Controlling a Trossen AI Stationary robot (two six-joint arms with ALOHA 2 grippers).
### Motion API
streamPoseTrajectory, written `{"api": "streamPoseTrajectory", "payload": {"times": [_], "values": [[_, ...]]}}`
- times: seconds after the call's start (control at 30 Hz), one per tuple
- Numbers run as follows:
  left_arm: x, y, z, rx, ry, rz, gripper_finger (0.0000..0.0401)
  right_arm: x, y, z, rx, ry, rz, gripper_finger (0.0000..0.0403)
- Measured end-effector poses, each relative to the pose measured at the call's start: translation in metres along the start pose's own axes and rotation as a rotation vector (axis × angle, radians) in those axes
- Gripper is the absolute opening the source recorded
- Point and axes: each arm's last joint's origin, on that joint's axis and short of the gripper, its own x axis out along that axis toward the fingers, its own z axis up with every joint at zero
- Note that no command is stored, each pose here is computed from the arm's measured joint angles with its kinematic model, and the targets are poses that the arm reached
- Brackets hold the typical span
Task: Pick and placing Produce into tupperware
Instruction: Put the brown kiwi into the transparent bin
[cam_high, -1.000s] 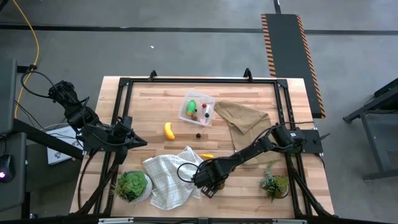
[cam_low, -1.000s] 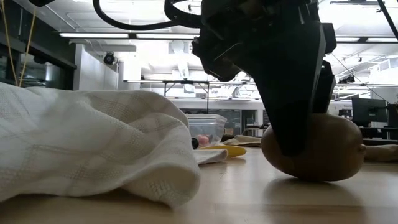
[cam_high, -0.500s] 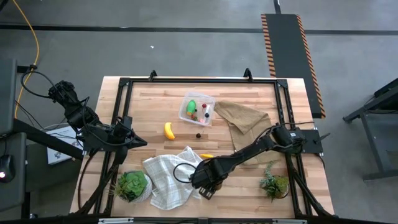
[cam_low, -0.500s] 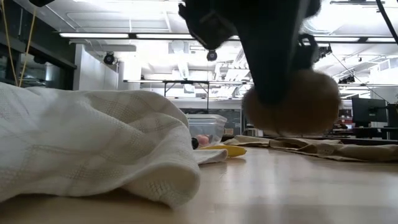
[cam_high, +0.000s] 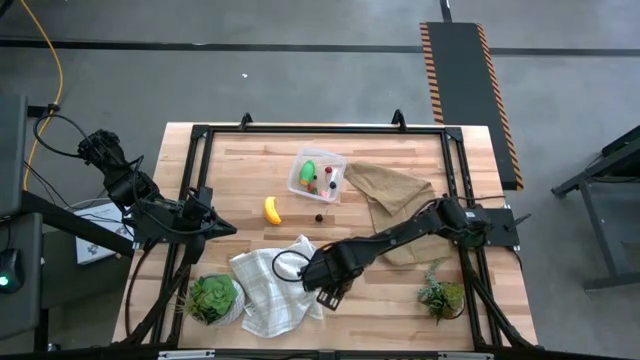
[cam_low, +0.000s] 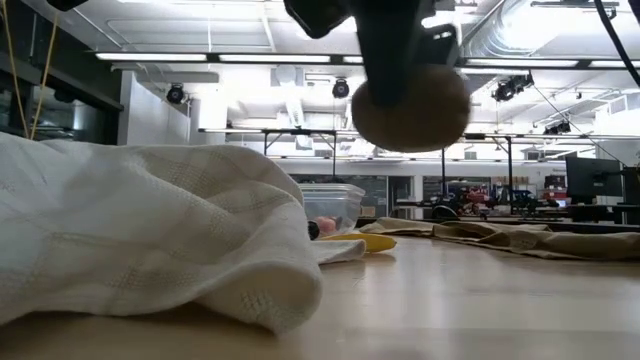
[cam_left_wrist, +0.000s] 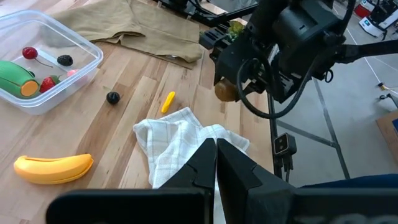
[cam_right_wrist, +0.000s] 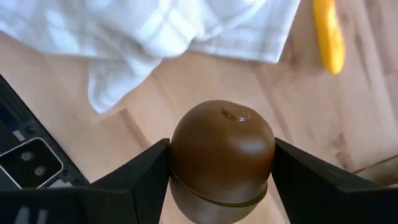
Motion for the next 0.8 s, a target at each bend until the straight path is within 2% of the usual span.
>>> {"api": "streamPoseTrajectory", "payload": {"times": [0.43, 0.8], "values": [[0.0, 0.0, 0.0, 0.002, 0.001, 0.001, 0.0003, -0.004, -0.034, 0.033, -0.032, 0.002, -0.024, 0.0236], [0.0, 0.0, 0.0, 0.002, 0.002, 0.001, 0.0003, -0.009, -0.08, 0.073, -0.003, -0.016, -0.015, 0.0236]]}}
